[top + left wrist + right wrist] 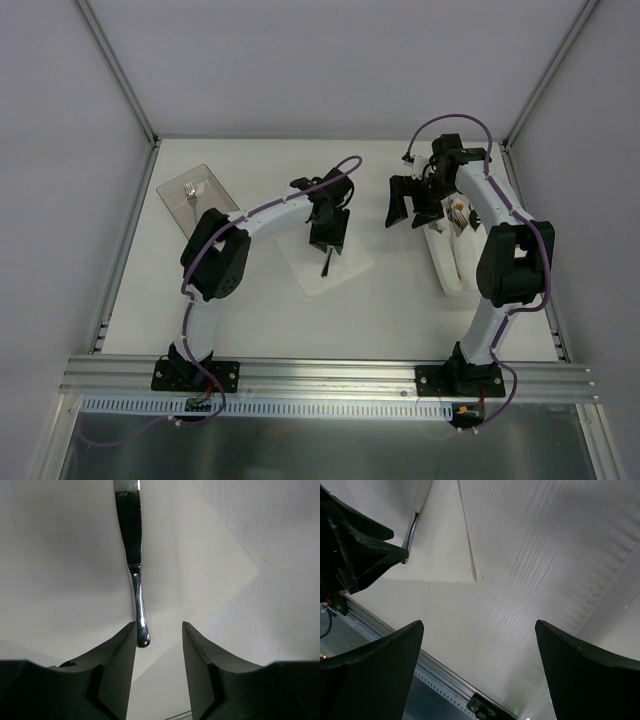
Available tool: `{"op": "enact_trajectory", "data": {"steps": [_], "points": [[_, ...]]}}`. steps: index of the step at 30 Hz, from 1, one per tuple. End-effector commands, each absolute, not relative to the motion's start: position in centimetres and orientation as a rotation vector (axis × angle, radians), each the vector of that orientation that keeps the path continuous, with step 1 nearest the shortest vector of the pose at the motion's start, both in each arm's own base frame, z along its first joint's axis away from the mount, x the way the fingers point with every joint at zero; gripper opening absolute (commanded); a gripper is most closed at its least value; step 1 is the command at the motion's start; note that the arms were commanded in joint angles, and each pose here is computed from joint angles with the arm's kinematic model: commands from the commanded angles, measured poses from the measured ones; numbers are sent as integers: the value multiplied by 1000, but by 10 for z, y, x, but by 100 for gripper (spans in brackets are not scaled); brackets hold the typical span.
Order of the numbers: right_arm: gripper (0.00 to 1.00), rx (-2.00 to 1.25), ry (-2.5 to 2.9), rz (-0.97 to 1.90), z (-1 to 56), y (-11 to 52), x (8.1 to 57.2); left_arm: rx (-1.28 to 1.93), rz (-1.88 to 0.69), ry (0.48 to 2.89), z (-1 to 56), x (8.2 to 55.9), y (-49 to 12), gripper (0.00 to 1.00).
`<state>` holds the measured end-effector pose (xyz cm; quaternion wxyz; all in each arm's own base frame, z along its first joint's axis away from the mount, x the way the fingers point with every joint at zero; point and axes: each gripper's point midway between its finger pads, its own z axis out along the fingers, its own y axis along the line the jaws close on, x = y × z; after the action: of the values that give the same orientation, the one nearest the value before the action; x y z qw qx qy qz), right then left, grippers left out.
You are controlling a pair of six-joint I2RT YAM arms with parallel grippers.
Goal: Place the utensils on the paper napkin and roll it up
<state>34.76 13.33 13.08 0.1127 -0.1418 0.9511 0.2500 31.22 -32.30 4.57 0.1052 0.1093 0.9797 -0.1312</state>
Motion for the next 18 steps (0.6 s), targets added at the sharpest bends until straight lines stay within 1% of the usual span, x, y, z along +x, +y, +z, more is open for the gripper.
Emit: {"op": "enact_trajectory", "data": {"steps": [1, 3, 6, 7, 10, 12, 13, 18], "points": [[99, -443, 2755, 729, 143, 143, 351, 245, -460, 2735, 117, 326, -321, 41], [97, -449, 2768, 713, 140, 148, 352, 176, -445, 2712, 126, 332, -312, 40], [85, -477, 2782, 693, 135, 160, 351, 77, -378, 2695, 126, 347, -288, 37], [76, -481, 2788, 694, 133, 166, 350, 46, -372, 2700, 123, 350, -282, 35], [65, -502, 2810, 681, 126, 182, 349, -108, -364, 2746, 109, 362, -255, 20], [61, -486, 2825, 686, 122, 190, 350, -160, -366, 2770, 100, 369, -244, 14], [57, -496, 2833, 694, 117, 199, 349, -158, -370, 2768, 98, 372, -243, 13], [50, -498, 2866, 733, 102, 225, 343, -180, -392, 2805, 79, 377, -241, 7]]}}
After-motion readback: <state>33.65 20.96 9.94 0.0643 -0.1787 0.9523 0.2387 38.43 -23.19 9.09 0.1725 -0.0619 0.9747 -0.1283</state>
